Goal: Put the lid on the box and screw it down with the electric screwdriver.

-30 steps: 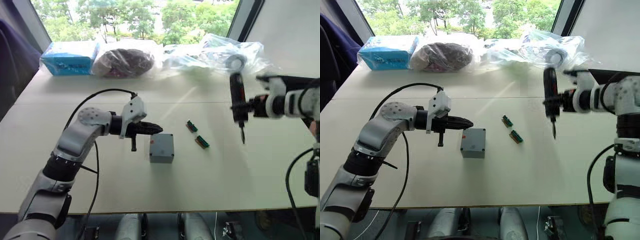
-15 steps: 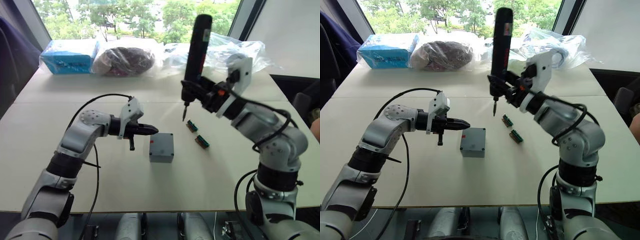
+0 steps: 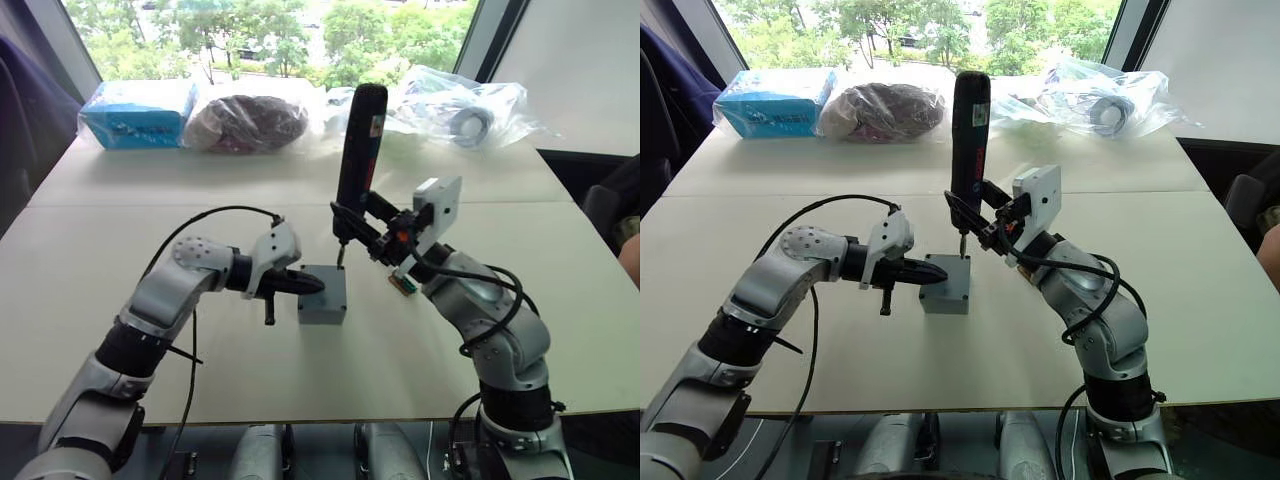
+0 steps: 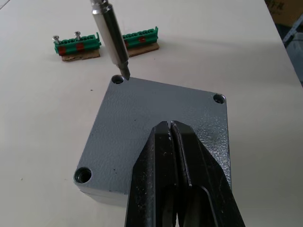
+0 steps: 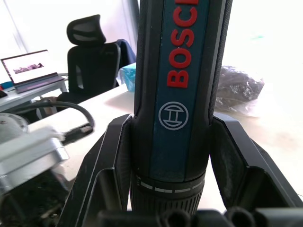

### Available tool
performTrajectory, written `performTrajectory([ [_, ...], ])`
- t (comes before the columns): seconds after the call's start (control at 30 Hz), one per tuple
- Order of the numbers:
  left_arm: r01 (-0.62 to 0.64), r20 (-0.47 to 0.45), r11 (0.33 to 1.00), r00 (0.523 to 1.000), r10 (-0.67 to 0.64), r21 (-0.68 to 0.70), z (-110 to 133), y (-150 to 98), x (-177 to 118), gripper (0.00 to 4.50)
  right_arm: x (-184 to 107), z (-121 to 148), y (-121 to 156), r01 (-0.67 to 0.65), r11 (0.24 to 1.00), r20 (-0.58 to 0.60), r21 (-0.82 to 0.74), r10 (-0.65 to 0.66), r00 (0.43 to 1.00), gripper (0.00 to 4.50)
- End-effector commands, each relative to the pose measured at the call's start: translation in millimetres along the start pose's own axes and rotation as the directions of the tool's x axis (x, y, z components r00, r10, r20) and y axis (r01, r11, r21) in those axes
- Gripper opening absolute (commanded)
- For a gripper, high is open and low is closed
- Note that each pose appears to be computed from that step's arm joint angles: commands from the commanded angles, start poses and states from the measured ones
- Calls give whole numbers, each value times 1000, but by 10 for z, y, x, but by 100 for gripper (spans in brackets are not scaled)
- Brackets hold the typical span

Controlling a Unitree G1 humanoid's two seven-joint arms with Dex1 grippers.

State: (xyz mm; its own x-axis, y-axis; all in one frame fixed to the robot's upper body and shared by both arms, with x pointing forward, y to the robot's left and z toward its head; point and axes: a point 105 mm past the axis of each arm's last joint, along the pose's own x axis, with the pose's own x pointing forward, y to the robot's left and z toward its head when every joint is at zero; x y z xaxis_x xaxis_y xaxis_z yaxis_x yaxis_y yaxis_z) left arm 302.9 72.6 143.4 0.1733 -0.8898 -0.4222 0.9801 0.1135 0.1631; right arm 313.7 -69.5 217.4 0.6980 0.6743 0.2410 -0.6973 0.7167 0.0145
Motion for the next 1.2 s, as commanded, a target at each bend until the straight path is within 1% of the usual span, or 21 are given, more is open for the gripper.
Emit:
performTrajectory([
  [0.03,-12,-29,1000,1000,11,-18,-117,12,9,0,22,223,56,-21,997,97,-75,28,995,182],
  [0.23,-41,-1,998,999,41,-47,-115,96,19,0,21,119,-34,5,995,74,-99,3,997,182],
  [0.47,-41,-5,998,999,41,-51,-136,97,13,0,-2,12,46,-27,996,46,-80,30,998,182],
  [0.67,-40,-8,998,999,39,-55,-154,91,20,0,25,265,-65,52,992,144,-116,-35,989,182],
  [0.8,-32,-14,998,999,31,-56,-175,74,34,0,40,372,-56,52,993,176,-103,-34,984,182],
  [0.97,-29,-14,998,1000,28,-53,-169,72,54,0,38,304,32,18,996,150,-89,-5,989,182],
  [1.2,-25,-17,998,1000,24,-56,-176,64,51,0,20,126,91,0,998,97,-62,6,995,182],
])
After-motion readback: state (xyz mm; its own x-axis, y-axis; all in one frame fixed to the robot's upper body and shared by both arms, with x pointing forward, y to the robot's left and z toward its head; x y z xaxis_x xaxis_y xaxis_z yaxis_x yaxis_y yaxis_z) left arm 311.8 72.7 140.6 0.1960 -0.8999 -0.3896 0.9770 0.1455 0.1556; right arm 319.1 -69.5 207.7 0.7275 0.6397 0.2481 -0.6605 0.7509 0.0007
